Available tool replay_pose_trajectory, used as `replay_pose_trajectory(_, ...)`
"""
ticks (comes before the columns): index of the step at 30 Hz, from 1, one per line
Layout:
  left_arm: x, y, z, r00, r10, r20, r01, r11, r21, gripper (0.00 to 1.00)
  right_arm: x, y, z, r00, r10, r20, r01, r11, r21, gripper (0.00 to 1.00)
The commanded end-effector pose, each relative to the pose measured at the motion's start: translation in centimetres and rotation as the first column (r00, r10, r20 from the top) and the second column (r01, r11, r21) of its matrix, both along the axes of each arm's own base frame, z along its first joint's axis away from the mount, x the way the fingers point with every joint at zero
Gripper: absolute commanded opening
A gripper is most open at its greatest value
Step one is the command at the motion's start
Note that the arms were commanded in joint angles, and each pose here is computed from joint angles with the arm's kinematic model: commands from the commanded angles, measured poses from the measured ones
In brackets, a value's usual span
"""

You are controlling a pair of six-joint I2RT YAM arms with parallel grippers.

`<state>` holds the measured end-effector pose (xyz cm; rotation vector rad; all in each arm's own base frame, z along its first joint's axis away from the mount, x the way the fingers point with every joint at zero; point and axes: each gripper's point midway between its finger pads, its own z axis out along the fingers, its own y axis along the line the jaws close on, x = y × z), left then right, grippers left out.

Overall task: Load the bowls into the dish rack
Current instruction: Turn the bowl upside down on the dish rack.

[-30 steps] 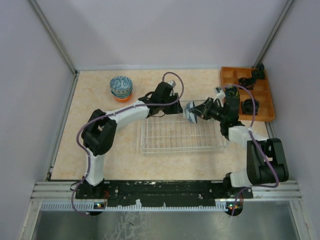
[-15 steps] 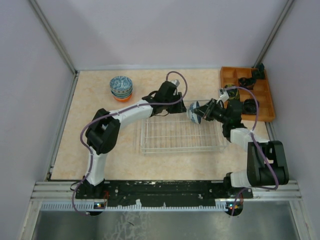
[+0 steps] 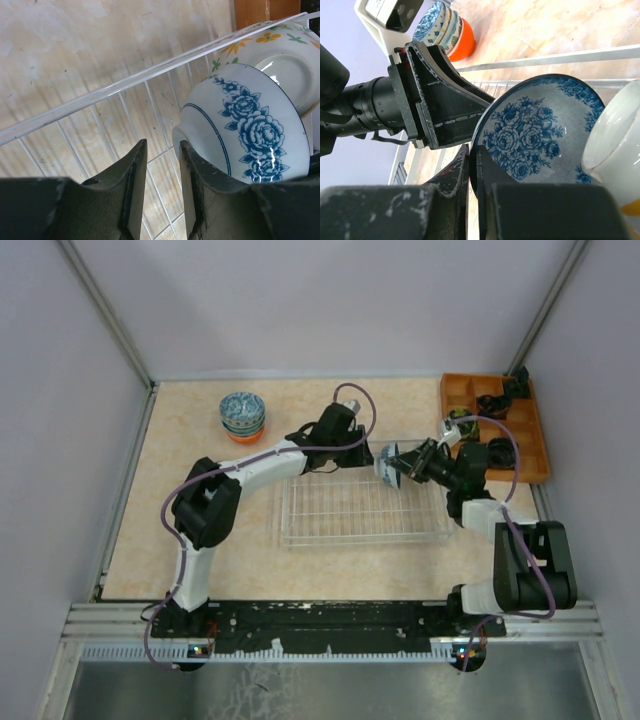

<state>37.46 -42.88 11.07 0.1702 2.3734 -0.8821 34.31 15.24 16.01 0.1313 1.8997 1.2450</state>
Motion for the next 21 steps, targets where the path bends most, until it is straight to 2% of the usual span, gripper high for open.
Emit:
replay_pose_trajectory(1,-0.5,-0.6,1.4,0.999,-0.01,0.033,0.011,0.999,-0.031,0.39,-0.9,0.8,1.3,0.999,0.049,0.008,-0.05,0.997,0.062,0.0)
replay_pose_trajectory(10,-0.6,-0.5,2.4,0.999,-0.009,0.049,0.012,0.999,-0.048,0.39,-0.5,0.6,0.6,1.0,0.022,-0.019,-0.021,0.996,0.082,0.0)
replay_pose_trajectory(13,-0.5,-0.8,2.9,0.998,-0.013,0.053,0.016,0.998,-0.057,0.39,-0.4,0.6,0.0,0.999,0.018,-0.034,-0.015,0.996,0.085,0.06)
replay_pose_trajectory(16,-0.5,-1.1,3.5,0.998,-0.017,0.06,0.021,0.997,-0.068,0.39,-0.4,0.5,-0.4,0.999,0.011,-0.043,-0.008,0.997,0.079,0.17)
replay_pose_trajectory(21,-0.6,-1.7,3.9,0.997,-0.026,0.067,0.031,0.997,-0.076,0.38,-0.4,0.2,-0.9,0.998,-0.006,-0.057,0.009,0.999,0.042,0.24)
